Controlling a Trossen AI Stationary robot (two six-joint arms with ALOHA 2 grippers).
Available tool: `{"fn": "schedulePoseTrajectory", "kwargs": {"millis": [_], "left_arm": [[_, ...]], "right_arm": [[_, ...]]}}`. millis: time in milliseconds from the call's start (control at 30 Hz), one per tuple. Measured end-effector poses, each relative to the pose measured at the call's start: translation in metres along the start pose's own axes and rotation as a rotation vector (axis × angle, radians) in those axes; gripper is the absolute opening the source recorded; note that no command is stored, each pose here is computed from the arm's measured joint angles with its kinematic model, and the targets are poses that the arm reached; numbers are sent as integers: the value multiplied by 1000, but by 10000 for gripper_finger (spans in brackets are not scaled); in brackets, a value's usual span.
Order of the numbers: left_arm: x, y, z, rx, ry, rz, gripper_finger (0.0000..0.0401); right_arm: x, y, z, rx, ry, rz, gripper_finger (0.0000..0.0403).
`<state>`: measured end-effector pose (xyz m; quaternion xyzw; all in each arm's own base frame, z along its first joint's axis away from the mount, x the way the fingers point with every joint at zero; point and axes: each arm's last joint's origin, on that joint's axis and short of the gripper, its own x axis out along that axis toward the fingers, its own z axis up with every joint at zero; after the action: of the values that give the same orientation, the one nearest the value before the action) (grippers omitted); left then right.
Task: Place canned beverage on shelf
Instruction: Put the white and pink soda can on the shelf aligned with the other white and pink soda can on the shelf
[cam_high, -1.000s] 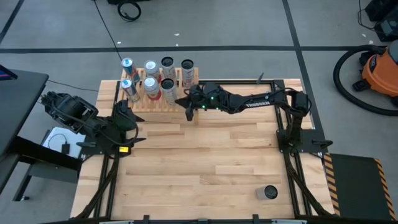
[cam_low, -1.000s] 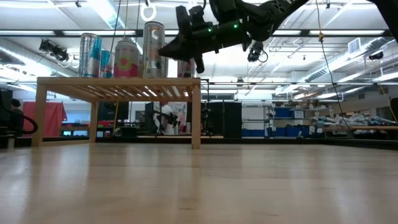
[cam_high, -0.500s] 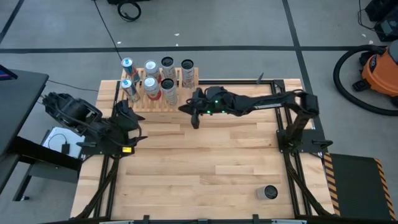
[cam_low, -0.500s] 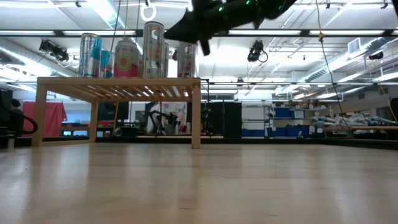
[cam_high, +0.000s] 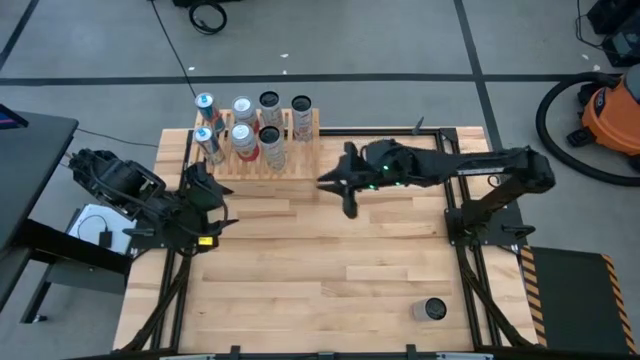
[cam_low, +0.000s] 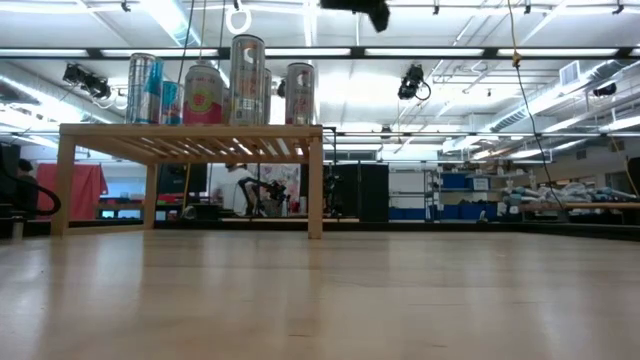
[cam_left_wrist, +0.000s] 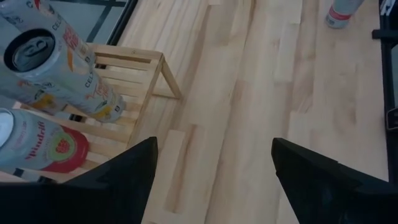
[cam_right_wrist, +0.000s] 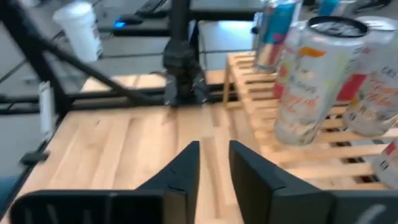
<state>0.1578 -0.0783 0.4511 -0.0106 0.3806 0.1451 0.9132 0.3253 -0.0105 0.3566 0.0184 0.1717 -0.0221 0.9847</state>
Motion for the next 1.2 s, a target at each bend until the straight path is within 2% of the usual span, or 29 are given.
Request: {"fn": "schedulePoseTrajectory", "kwargs": {"millis": [233, 433, 700, 833, 1033, 1200], "left_arm": [[0, 0, 1, -40, -6, -3, 316], [0, -2, 3, -55, -27, -17, 316], [0, -3, 5, -62, -40, -26, 316], [0, -3, 5, -63, -41, -26, 316], [0, -3, 5, -66, -44, -28, 316], [0, -5, 8, -90, -72, -48, 316]], "right_arm": [[-33, 29, -4, -7, 114, 80, 159], [-62, 51, -15, 77, 250, 82, 194], [-87, 79, -40, 269, 519, 69, 198], [-97, 97, -54, 335, 640, 12, 198], [-119, 122, -72, 436, 787, -58, 198], [-139, 144, -83, 498, 845, -82, 198]]}}
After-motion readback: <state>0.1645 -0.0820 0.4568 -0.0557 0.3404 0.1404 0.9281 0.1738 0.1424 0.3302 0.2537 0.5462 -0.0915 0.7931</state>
